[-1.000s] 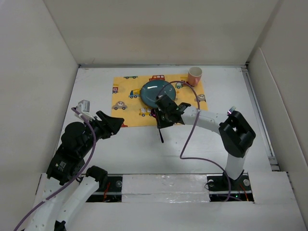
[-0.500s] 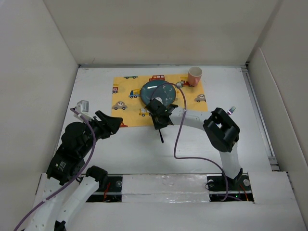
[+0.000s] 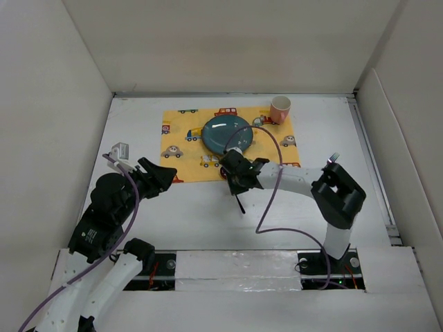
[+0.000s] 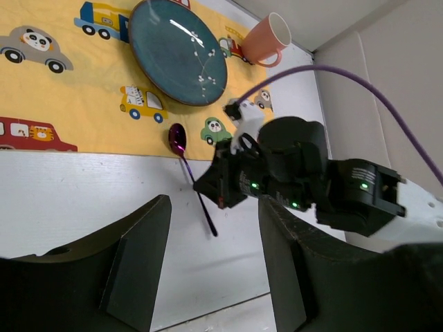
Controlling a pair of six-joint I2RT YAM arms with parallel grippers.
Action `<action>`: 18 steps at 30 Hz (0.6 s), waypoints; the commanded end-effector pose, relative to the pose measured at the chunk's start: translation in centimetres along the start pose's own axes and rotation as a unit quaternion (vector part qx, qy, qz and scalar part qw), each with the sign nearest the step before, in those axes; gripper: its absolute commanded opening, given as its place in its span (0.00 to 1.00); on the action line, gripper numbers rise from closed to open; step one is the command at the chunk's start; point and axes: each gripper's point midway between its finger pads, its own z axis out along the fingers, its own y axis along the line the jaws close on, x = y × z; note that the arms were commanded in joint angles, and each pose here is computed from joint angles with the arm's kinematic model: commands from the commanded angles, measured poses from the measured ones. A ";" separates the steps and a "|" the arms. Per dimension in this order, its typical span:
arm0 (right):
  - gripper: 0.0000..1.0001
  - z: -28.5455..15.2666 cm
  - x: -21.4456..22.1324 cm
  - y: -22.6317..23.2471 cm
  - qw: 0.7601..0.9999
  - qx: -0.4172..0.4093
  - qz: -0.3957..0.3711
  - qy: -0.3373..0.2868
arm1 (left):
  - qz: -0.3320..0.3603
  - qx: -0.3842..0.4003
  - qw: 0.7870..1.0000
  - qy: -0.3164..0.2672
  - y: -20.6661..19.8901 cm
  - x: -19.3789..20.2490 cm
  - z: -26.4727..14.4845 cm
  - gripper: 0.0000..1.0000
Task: Set the dinner table for one person
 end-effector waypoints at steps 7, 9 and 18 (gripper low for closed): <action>0.00 -10.0 -9.6 -4.5 0.986 -0.050 0.089 -0.132 | 0.003 0.017 1.000 -0.011 -1.0 -0.9 1.0 0.50; 0.00 -9.9 -12.0 -7.7 0.983 -0.026 0.102 -0.150 | 0.003 0.019 1.000 -0.010 -1.1 -0.9 1.1 0.50; 0.00 -3.8 -17.3 -17.4 0.983 0.061 0.113 -0.135 | -0.001 0.018 1.000 -0.012 -1.1 -0.9 0.4 0.50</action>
